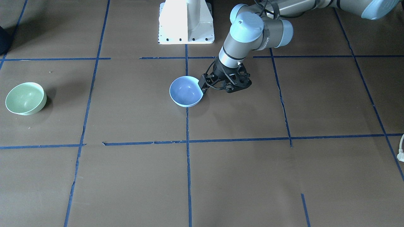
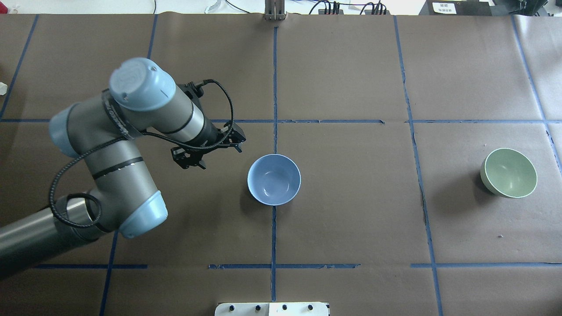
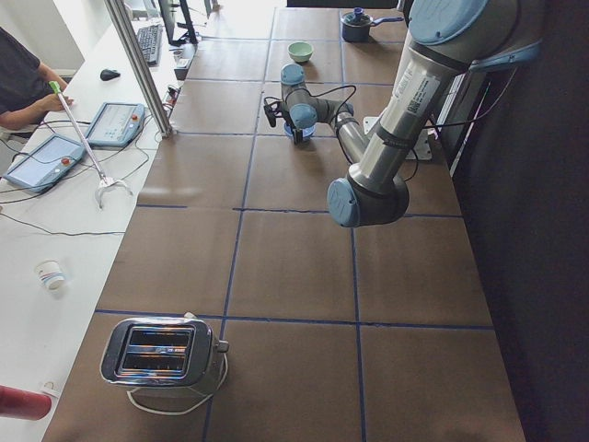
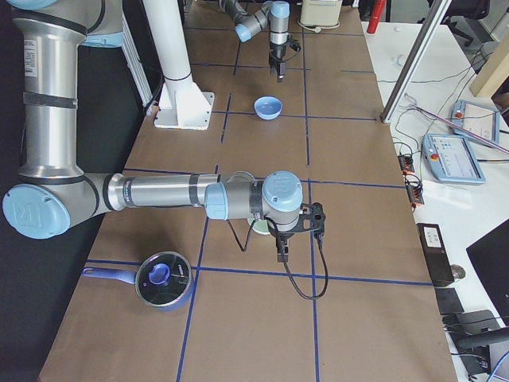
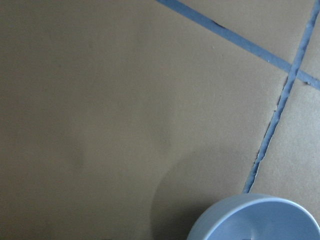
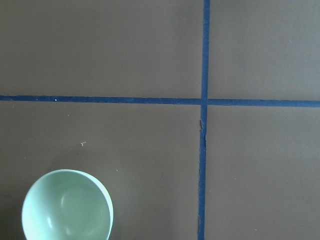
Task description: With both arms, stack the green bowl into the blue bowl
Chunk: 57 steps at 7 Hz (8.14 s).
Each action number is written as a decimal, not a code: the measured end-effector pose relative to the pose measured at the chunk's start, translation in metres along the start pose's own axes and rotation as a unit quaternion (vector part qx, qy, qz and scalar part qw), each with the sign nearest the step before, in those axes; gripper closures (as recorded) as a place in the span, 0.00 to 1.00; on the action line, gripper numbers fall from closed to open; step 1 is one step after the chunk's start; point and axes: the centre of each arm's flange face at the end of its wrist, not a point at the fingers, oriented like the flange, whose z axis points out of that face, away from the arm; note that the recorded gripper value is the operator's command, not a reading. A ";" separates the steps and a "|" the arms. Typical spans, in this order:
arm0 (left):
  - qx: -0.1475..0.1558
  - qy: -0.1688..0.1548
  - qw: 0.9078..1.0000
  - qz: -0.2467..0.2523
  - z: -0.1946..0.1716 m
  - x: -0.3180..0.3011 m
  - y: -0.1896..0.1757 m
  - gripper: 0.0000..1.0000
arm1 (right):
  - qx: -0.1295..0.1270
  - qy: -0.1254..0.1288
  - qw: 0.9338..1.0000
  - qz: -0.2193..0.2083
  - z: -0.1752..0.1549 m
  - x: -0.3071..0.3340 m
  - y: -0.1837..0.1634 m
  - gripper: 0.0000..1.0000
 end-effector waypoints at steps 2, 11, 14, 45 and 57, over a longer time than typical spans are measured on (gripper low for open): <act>0.001 -0.027 0.999 0.045 -0.074 -0.043 -0.014 0.00 | 0.013 -0.014 1.000 0.017 0.038 -0.031 0.014 0.00; 0.018 -0.056 0.995 0.076 -0.110 -0.118 -0.033 0.00 | 0.001 -0.039 0.999 0.038 0.181 -0.064 0.062 0.98; 0.019 -0.060 0.995 0.074 -0.106 -0.121 -0.035 0.00 | 0.005 -0.047 0.998 0.042 0.180 -0.070 0.058 1.00; -0.007 -0.126 0.948 0.292 -0.173 -0.484 -0.260 0.00 | 0.007 -0.001 0.995 -0.095 0.080 -0.343 -0.036 0.00; -0.002 -0.101 0.973 0.206 -0.206 -0.606 -0.276 0.00 | -0.020 0.048 0.997 -0.060 0.027 0.038 0.008 0.00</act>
